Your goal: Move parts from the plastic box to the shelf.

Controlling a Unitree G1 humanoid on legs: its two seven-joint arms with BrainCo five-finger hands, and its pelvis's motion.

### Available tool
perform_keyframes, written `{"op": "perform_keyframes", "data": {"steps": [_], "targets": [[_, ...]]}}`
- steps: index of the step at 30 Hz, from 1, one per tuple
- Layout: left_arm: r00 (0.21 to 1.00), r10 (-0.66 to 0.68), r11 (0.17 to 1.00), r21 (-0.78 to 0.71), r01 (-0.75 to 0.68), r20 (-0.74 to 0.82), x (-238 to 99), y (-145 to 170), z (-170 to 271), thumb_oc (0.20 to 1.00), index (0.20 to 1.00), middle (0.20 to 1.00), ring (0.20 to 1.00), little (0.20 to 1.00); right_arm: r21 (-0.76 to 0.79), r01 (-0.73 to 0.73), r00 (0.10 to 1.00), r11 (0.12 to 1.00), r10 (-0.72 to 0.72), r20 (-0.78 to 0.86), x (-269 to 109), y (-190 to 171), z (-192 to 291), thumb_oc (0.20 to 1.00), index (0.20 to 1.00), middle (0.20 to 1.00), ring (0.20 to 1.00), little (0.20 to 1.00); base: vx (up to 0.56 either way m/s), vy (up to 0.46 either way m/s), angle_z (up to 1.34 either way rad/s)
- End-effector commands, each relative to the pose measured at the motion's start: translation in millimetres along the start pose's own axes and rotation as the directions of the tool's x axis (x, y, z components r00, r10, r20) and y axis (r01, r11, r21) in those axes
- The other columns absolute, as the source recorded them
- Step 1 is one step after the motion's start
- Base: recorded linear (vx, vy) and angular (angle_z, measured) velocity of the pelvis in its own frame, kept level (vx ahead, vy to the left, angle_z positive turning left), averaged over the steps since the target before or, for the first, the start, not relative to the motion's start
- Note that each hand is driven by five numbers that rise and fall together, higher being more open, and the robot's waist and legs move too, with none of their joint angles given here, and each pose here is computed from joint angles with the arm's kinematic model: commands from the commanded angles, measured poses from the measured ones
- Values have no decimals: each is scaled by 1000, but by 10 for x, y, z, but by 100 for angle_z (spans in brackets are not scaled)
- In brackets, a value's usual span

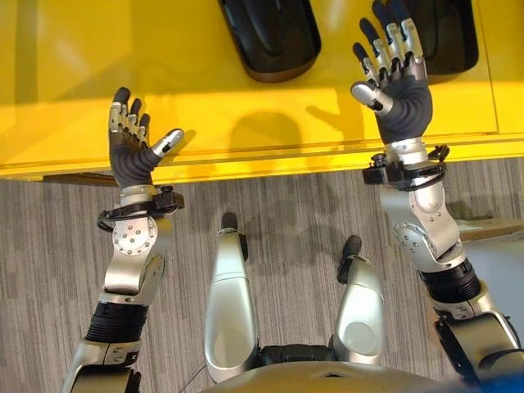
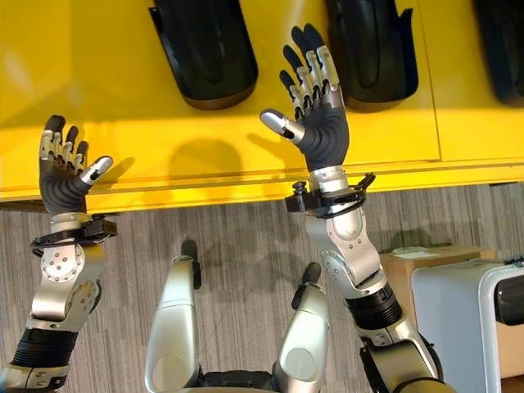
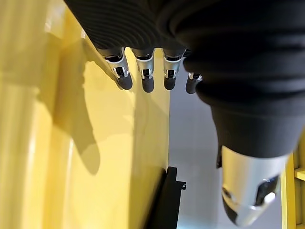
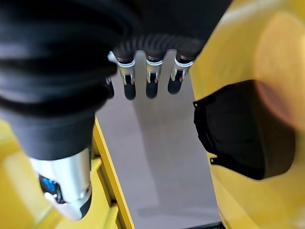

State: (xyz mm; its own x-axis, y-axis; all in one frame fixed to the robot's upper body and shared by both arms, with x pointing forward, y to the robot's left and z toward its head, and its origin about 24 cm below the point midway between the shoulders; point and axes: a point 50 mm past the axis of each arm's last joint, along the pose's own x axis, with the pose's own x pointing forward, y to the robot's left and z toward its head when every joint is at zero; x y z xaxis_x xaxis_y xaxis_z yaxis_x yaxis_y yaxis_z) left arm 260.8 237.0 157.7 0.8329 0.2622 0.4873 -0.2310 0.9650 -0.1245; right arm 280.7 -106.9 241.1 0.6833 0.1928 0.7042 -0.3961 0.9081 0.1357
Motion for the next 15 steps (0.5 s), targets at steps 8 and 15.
{"op": "perform_keyframes", "data": {"steps": [8, 15], "targets": [[984, -131, 991, -21, 134, 125, -71, -131, 292, 1000, 1000, 1000, 1000, 1000, -87, 71, 975, 994, -50, 218, 459, -16, 386, 1000, 1000, 1000, 1000, 1000, 12, -5, 4], [980, -162, 985, -42, 168, 115, -97, -158, 296, 1000, 1000, 1000, 1000, 1000, -167, 118, 974, 979, -81, 213, 680, -59, 399, 1000, 1000, 1000, 1000, 1000, 17, -3, 3]]}}
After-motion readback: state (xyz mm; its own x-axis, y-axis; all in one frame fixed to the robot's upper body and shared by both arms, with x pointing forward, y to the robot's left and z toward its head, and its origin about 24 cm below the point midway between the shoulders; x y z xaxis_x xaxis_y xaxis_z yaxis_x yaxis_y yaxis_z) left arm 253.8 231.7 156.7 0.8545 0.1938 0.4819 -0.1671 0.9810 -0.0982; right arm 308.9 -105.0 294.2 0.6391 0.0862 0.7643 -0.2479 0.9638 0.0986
